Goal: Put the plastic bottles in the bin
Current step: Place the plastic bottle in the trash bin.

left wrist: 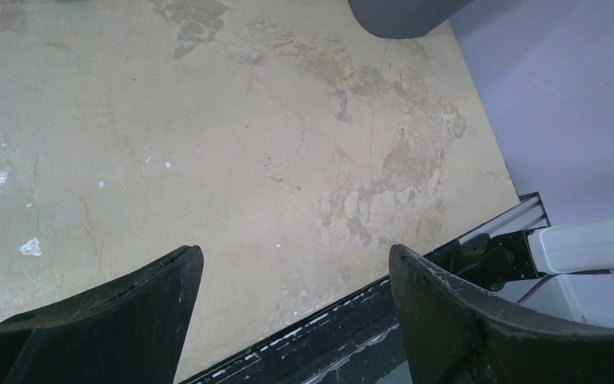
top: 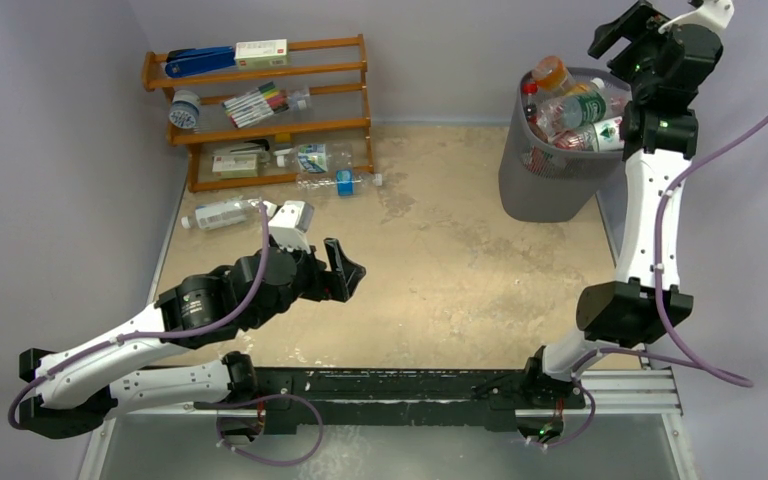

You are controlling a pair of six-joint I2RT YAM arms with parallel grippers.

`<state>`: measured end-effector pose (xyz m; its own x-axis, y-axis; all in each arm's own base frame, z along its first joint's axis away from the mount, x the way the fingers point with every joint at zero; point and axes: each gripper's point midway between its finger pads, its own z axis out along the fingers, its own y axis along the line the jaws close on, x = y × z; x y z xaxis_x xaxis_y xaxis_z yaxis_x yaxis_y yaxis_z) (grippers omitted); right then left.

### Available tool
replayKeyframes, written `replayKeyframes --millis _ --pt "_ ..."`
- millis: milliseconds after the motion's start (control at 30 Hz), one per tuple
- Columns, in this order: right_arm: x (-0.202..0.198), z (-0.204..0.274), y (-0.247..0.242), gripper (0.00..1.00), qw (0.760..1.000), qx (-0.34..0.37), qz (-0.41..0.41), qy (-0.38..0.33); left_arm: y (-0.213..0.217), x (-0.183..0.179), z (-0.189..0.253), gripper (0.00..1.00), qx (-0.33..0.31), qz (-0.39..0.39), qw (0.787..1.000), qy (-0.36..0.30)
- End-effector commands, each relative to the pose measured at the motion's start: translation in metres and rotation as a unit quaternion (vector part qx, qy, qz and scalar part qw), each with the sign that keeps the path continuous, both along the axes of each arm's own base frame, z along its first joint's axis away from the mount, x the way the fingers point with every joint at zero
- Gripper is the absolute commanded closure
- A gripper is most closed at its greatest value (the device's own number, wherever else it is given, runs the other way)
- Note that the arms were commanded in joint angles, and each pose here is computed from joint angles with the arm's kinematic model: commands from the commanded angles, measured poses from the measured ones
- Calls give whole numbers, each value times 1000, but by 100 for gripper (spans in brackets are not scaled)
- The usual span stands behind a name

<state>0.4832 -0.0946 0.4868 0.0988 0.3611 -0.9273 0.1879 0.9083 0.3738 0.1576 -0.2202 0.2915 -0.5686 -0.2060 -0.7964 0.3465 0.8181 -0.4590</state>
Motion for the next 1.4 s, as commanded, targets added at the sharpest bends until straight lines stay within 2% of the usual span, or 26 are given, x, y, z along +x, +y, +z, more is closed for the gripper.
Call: replayKeyframes --millis 0,200,467,600,767,933,1367 --pt "-18 20 0 9 1000 -17 7 -20 -6 0 21 14 -36 -5 999 -14" --pt "-20 7 0 9 1000 -10 30 -3 -4 1 20 14 -34 -2 999 -14" --pt "-29 -3 45 9 988 -3 152 23 -5 6 12 14 -17 10 1000 -12" --pt "-45 -8 65 9 979 3 200 33 -10 12 9 13 -2 21 1000 -11" --pt "-86 -2 104 6 959 4 281 24 -16 27 3 10 39 46 998 -9" --pt "-123 -7 142 4 941 5 338 27 -18 59 -16 9 64 62 996 28" --pt "-196 -35 192 5 917 10 395 62 9 173 -51 10 73 135 985 80"
